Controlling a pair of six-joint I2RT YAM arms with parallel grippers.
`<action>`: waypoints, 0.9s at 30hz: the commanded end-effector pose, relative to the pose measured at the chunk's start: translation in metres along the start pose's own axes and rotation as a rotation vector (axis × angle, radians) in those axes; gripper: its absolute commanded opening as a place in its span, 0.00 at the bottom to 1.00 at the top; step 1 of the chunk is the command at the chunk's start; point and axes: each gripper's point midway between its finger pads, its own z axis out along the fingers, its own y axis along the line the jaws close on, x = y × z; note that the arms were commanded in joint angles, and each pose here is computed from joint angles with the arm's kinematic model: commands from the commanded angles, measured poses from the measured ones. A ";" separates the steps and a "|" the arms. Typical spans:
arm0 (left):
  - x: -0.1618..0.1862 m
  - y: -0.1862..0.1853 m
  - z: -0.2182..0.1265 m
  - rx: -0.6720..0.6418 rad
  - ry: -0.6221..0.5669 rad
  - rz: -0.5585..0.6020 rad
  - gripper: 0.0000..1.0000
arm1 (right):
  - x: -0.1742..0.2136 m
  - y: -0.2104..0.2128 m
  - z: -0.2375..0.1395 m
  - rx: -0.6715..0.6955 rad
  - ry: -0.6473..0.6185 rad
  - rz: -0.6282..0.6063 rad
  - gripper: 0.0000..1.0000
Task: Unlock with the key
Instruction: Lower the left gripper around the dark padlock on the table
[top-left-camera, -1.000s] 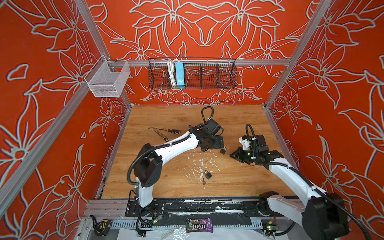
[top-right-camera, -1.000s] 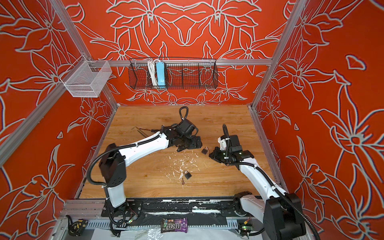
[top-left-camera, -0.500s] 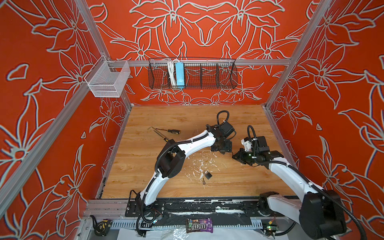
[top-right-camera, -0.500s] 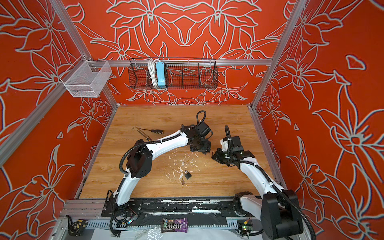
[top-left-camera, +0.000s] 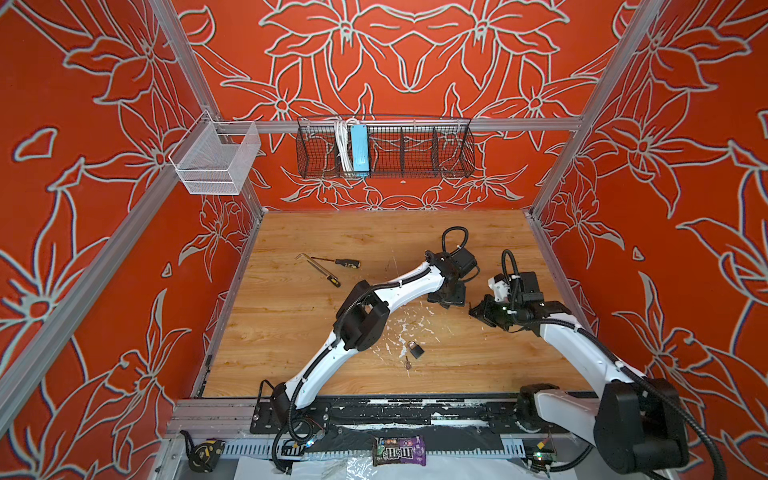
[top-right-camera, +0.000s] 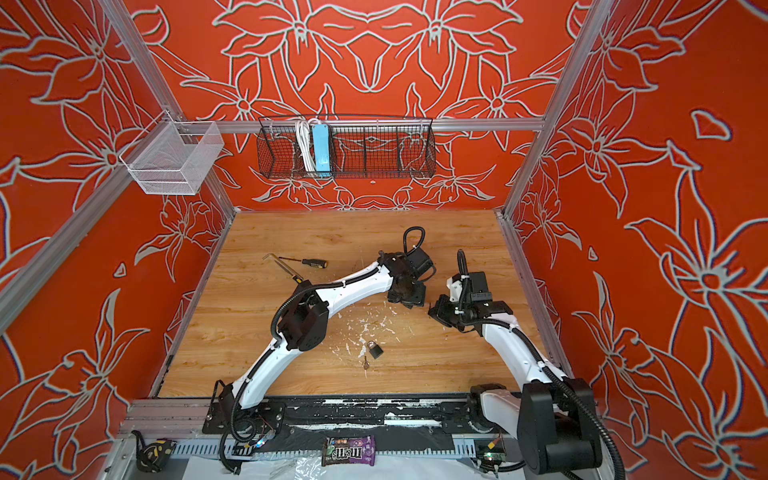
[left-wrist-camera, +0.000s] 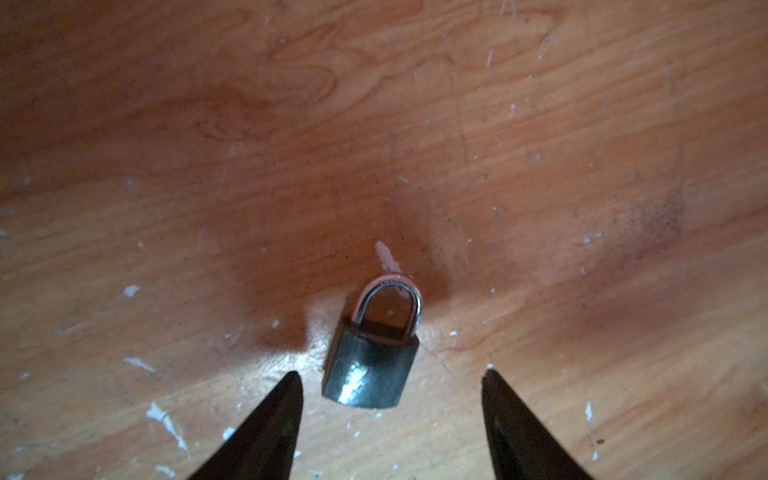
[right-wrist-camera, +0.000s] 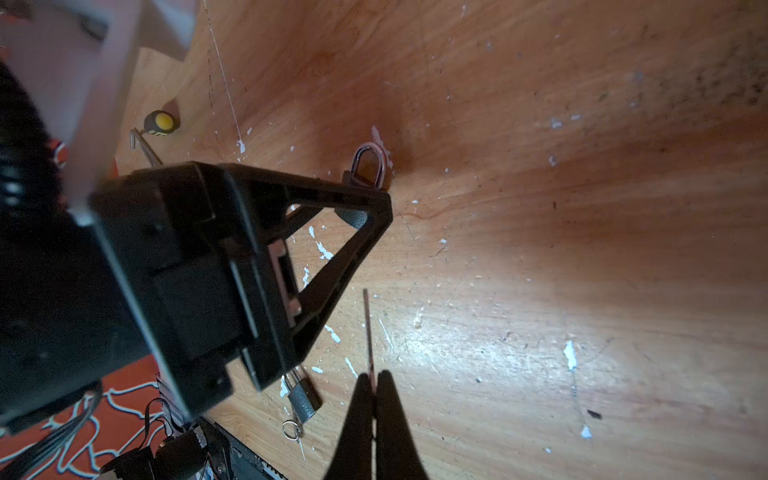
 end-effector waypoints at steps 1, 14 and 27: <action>0.004 0.006 0.003 -0.054 0.008 0.027 0.65 | 0.003 0.002 -0.001 -0.019 0.012 -0.014 0.00; 0.005 0.014 0.019 -0.130 0.007 0.058 0.59 | 0.005 0.008 -0.002 -0.051 0.017 -0.021 0.00; 0.016 0.035 0.017 -0.213 0.029 0.017 0.42 | 0.011 0.016 0.000 -0.112 0.048 -0.044 0.00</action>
